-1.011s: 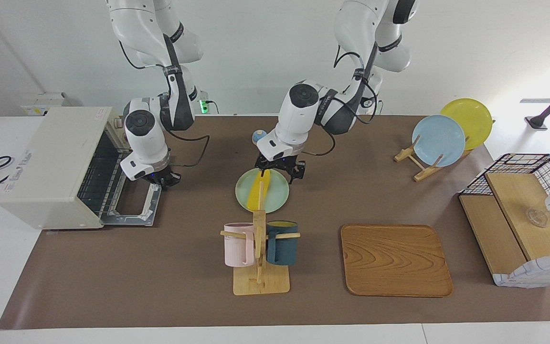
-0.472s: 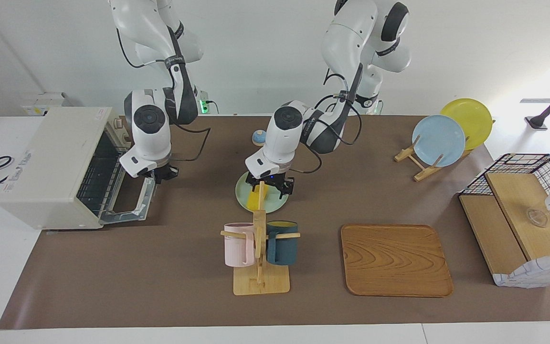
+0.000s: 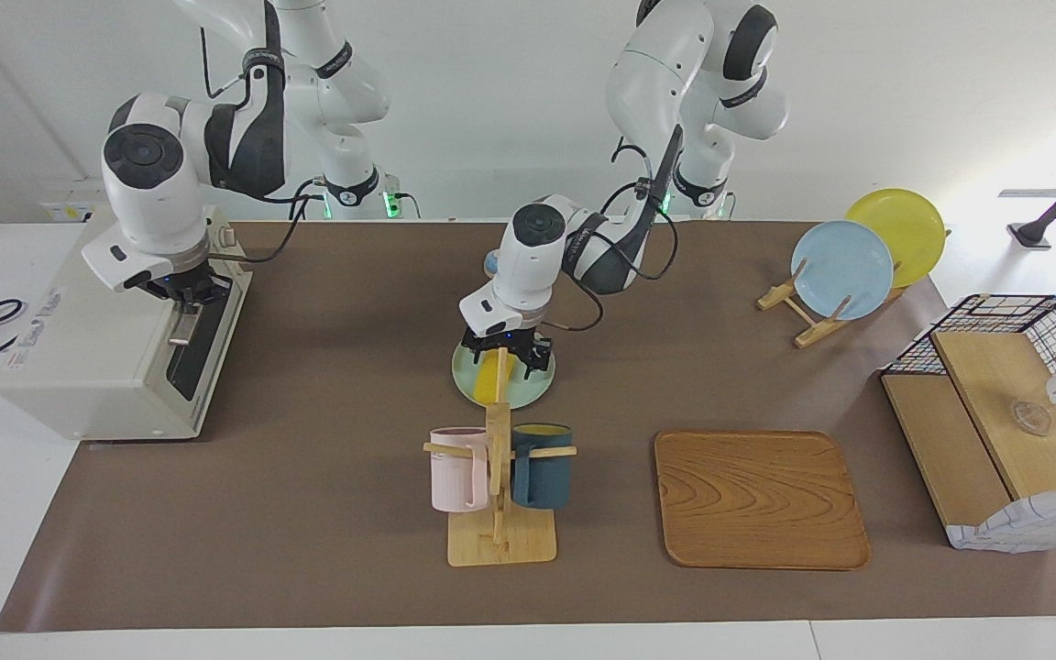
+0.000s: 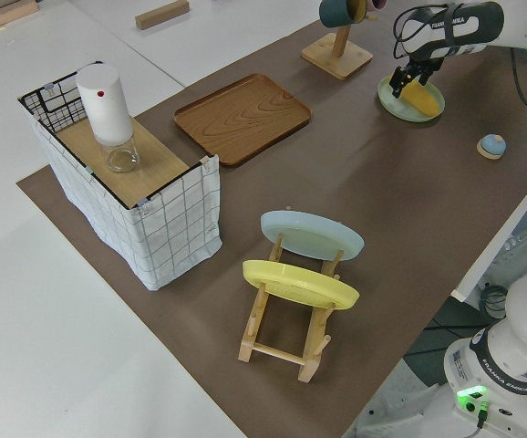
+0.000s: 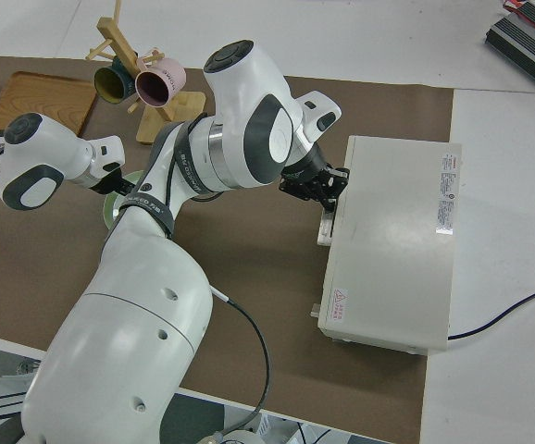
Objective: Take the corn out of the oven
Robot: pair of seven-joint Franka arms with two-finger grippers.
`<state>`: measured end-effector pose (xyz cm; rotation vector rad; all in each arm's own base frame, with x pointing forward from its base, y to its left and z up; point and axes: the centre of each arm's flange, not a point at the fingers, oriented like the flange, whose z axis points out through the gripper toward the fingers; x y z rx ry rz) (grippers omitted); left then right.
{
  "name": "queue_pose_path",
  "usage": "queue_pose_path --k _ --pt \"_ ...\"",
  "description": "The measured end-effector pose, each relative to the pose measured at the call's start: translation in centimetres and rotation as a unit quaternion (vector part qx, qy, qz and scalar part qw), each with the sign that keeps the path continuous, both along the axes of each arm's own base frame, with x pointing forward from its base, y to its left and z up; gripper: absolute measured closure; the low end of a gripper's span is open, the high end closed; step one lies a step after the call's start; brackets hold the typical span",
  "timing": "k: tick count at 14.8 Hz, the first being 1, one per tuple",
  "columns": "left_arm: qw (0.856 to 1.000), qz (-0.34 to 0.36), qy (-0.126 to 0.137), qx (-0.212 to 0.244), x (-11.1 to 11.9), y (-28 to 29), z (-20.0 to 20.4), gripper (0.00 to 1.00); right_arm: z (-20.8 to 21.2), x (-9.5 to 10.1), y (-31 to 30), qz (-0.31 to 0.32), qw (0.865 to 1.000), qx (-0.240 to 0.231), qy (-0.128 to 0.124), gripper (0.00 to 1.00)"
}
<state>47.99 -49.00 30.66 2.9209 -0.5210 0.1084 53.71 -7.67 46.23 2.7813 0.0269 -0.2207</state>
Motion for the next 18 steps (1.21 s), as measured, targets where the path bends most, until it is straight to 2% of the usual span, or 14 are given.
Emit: queue_pose_path --k 2,5,6,9,10,11,13,14,18 --pt "1.0 0.002 0.0 0.0 -0.3 -0.1 -0.3 0.03 0.3 0.1 0.1 -0.002 1.0 0.003 0.0 0.99" --pt "1.0 0.01 -0.001 -0.002 0.1 0.0 0.2 0.38 3.4 1.0 0.6 -0.029 0.999 0.034 0.002 0.99" --pt "1.0 0.015 0.002 -0.002 0.4 0.1 0.6 0.43 5.3 1.4 1.1 -0.036 0.998 0.045 0.001 0.99" --pt "0.999 0.041 0.016 -0.001 2.9 2.1 3.1 0.43 11.7 1.3 3.3 -0.05 0.994 0.098 -0.004 0.96" --pt "0.998 0.054 0.02 -0.001 4.1 3.7 4.7 0.43 13.6 1.1 4.1 -0.049 0.992 0.113 -0.006 0.9" --pt "0.997 0.068 0.023 -0.001 5.2 5.5 6.4 0.43 15.1 0.8 5.1 -0.042 0.992 0.119 -0.007 0.85" --pt "0.994 0.101 0.027 -0.002 7.5 10.1 10.0 0.43 16.8 0.6 7.1 -0.025 0.992 0.122 -0.011 0.85" --pt "0.992 0.121 0.026 -0.003 8.8 12.7 11.3 0.43 17.1 0.5 7.7 -0.021 0.992 0.123 -0.01 0.81" --pt "0.985 0.174 0.016 -0.004 14.8 24.5 12.1 0.43 17.4 0.5 9.7 -0.003 0.992 0.126 -0.004 0.4"
